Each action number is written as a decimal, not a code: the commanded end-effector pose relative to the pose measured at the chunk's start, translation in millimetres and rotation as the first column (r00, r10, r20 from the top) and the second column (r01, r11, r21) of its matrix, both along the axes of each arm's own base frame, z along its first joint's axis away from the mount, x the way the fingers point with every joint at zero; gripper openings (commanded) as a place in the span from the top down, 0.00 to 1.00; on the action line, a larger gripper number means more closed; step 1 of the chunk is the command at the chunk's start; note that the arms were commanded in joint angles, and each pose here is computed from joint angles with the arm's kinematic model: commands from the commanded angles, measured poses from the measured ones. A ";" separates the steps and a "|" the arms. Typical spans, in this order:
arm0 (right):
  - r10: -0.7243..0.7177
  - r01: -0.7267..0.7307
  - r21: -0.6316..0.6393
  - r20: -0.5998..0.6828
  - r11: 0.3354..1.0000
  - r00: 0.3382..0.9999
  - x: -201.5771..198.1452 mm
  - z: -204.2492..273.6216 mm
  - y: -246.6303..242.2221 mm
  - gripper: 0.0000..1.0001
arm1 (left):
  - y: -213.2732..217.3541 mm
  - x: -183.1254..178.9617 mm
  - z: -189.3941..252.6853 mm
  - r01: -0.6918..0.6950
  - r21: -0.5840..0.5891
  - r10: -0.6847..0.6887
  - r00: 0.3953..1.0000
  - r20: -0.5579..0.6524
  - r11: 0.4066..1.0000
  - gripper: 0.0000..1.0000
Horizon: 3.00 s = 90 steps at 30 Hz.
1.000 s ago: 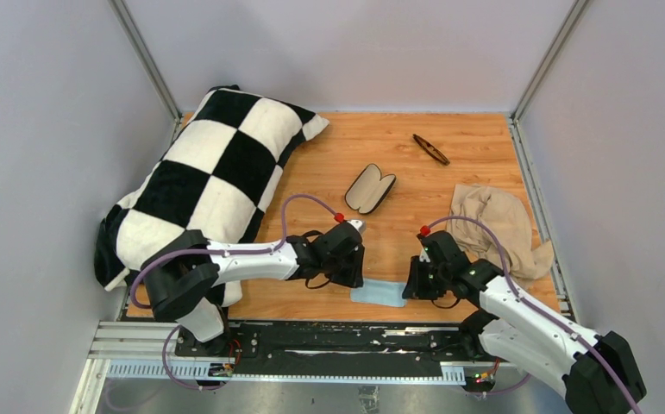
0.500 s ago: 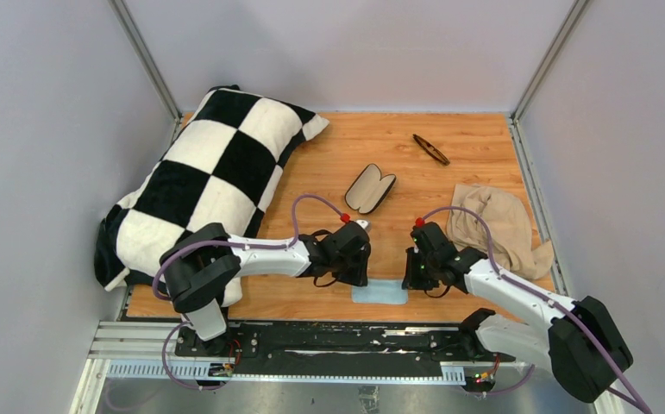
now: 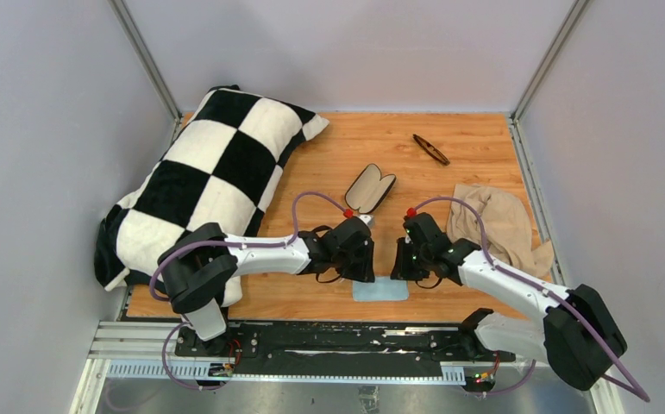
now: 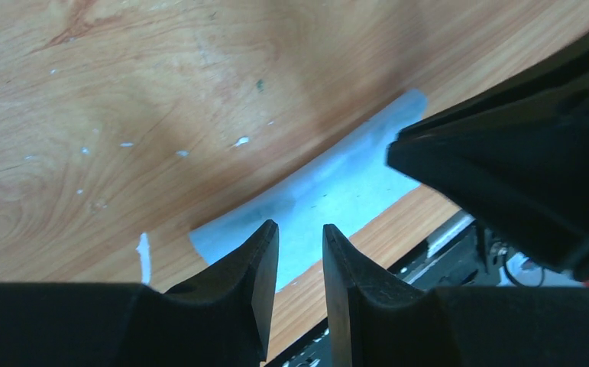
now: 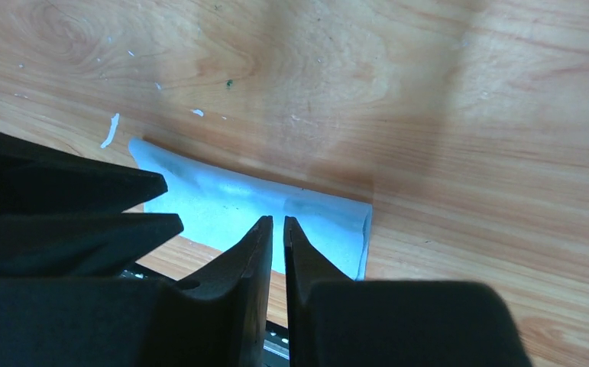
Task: Organize the sunglasses
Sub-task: Fold the glasses cleaning cloth at the center of the board, then adjust the sunglasses case at the center of the board.
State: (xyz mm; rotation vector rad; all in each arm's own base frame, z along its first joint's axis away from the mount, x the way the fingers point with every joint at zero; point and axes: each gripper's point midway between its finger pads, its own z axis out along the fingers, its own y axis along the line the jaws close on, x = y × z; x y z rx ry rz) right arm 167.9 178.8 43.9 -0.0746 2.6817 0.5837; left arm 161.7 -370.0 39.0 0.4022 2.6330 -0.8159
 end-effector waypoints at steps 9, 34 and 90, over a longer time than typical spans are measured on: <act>-0.042 0.042 -0.027 0.016 0.999 0.999 3.6 -5.4 -1.5 0.82 | -8.6 10.5 -12.3 -0.039 -0.020 0.039 0.999 0.003 0.999 0.67; -0.033 0.030 -0.161 -0.016 0.987 0.999 8.3 -37.5 -19.5 0.84 | 29.5 16.5 -27.6 -0.075 0.093 0.070 0.996 0.054 0.993 0.65; -0.146 0.194 -0.182 0.250 0.964 0.957 37.6 64.5 -81.9 0.66 | 54.4 273.8 32.1 -0.126 0.377 0.019 0.961 0.275 0.918 0.63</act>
